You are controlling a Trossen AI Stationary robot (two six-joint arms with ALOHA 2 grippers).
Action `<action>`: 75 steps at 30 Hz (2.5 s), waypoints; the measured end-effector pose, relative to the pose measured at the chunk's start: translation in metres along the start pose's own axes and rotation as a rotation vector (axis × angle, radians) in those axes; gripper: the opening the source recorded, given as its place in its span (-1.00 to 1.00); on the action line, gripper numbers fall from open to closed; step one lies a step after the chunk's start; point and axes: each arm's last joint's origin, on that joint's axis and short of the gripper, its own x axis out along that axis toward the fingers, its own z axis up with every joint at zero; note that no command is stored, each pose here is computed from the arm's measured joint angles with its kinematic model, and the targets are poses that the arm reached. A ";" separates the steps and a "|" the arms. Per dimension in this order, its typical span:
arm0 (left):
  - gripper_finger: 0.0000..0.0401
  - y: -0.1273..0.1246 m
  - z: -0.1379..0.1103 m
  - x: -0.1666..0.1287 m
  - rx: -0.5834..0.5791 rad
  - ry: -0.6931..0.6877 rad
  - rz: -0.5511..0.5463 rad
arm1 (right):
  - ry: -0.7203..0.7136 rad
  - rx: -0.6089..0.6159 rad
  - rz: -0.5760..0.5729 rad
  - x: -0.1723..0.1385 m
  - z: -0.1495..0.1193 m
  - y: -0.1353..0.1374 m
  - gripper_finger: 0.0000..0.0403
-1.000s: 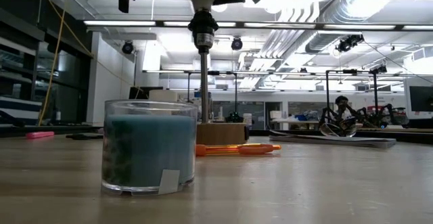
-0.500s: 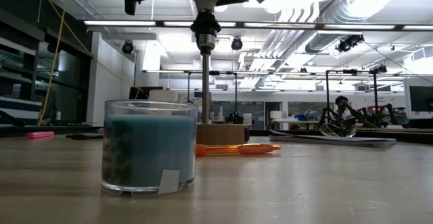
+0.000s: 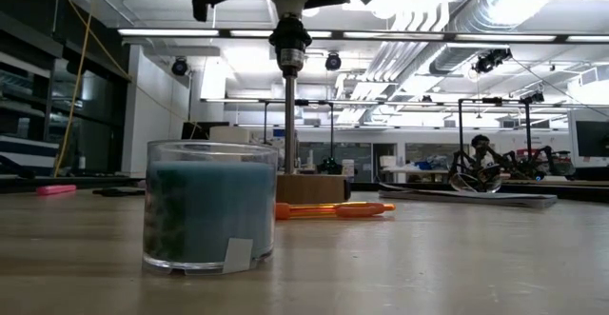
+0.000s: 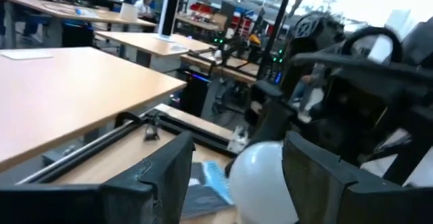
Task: Screw lightbulb
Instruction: Insert the light bulb into the lamp
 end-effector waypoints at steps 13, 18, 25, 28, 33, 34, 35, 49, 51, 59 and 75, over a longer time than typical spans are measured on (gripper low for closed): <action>-0.99 -0.013 0.019 0.047 0.185 0.200 -0.108 | 0.001 -0.013 0.025 0.000 0.000 0.001 0.22; -1.00 -0.009 0.029 0.055 0.207 0.268 -0.138 | -0.003 -0.078 0.035 -0.003 0.000 0.004 0.22; -1.00 -0.005 0.038 0.049 0.203 0.288 -0.181 | -0.004 -0.097 0.041 -0.004 0.000 0.005 0.22; -1.00 -0.007 0.036 0.046 0.200 0.307 -0.190 | -0.004 -0.106 0.036 -0.004 0.000 0.005 0.22; -1.00 -0.016 0.044 0.035 0.238 0.276 -0.250 | -0.003 -0.085 0.024 -0.004 -0.001 0.005 0.22; -1.00 -0.017 0.045 0.033 0.251 0.277 -0.257 | -0.003 -0.081 0.025 -0.004 -0.001 0.005 0.22; -1.00 -0.018 0.046 0.032 0.264 0.271 -0.263 | -0.003 -0.080 0.025 -0.004 0.000 0.005 0.22; -1.00 -0.016 0.037 0.044 0.281 0.288 -0.273 | -0.004 -0.077 0.025 -0.004 0.000 0.005 0.22; -1.00 -0.016 0.036 0.044 0.281 0.293 -0.276 | -0.004 -0.077 0.025 -0.004 0.000 0.005 0.22; -1.00 -0.015 0.034 0.043 0.298 0.322 -0.277 | -0.003 -0.083 0.023 -0.004 -0.001 0.005 0.22; -1.00 -0.015 0.033 0.043 0.306 0.324 -0.276 | -0.001 -0.091 0.040 -0.004 -0.001 0.005 0.22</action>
